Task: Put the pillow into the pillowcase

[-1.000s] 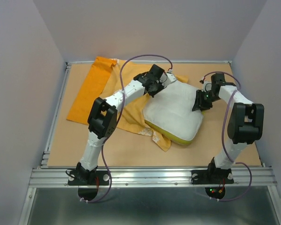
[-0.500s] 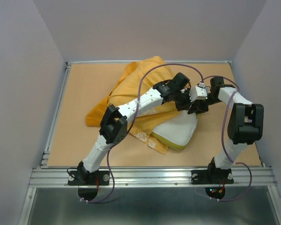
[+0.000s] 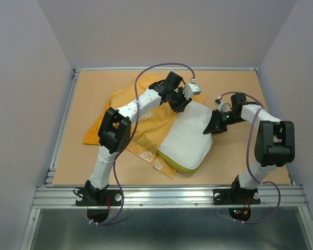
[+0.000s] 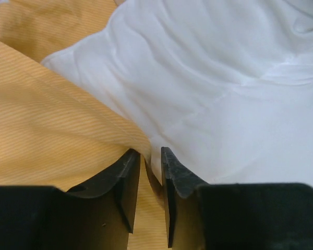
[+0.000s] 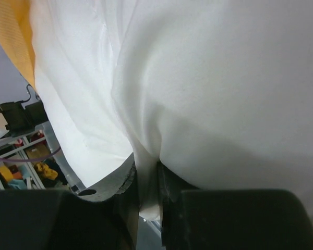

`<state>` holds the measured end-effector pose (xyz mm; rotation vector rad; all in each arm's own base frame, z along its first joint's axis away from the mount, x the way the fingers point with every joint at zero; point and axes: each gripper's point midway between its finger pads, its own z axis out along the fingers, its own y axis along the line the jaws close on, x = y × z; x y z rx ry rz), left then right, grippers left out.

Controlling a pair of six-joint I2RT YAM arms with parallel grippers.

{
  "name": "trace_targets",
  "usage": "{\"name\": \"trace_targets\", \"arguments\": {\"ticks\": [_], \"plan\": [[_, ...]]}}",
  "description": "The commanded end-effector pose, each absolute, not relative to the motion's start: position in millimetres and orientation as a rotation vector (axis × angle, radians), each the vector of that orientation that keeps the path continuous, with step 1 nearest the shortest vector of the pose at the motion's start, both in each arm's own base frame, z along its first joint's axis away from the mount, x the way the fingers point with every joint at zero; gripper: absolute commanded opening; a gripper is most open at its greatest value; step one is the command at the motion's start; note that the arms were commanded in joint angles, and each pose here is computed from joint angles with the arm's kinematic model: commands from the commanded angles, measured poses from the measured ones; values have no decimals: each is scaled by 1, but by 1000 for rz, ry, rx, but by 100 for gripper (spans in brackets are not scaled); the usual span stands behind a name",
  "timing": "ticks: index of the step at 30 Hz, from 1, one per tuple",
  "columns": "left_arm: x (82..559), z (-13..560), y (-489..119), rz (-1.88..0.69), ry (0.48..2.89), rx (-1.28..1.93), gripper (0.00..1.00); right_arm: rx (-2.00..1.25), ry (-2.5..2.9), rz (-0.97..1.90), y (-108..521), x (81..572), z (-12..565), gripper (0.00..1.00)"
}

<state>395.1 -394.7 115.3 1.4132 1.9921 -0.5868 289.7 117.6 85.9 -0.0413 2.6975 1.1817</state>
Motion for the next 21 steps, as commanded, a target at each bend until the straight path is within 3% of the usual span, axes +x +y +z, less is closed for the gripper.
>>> {"name": "trace_targets", "arguments": {"ticks": [1, 2, 5, 11, 16, 21], "plan": [[393, 199, -405, -544, 1808, 1331, 42, -138, 2607, 1253, 129, 288, 101, 1], [399, 208, -404, -513, 1792, 1290, 50, -144, 2602, 1250, 129, 287, 103, 1], [434, 234, -390, -338, 1778, 1122, 59, -167, 2586, 1238, 129, 286, 107, 1], [494, 234, -350, -161, 1882, 964, 60, -229, 2620, 1062, 113, 279, 98, 1], [531, 266, -256, -237, 1919, 722, 67, -222, 2663, 677, 51, 294, 87, 1], [542, 264, -154, -88, 1991, 589, 69, -198, 2660, 533, 3, 319, 95, 1]]}}
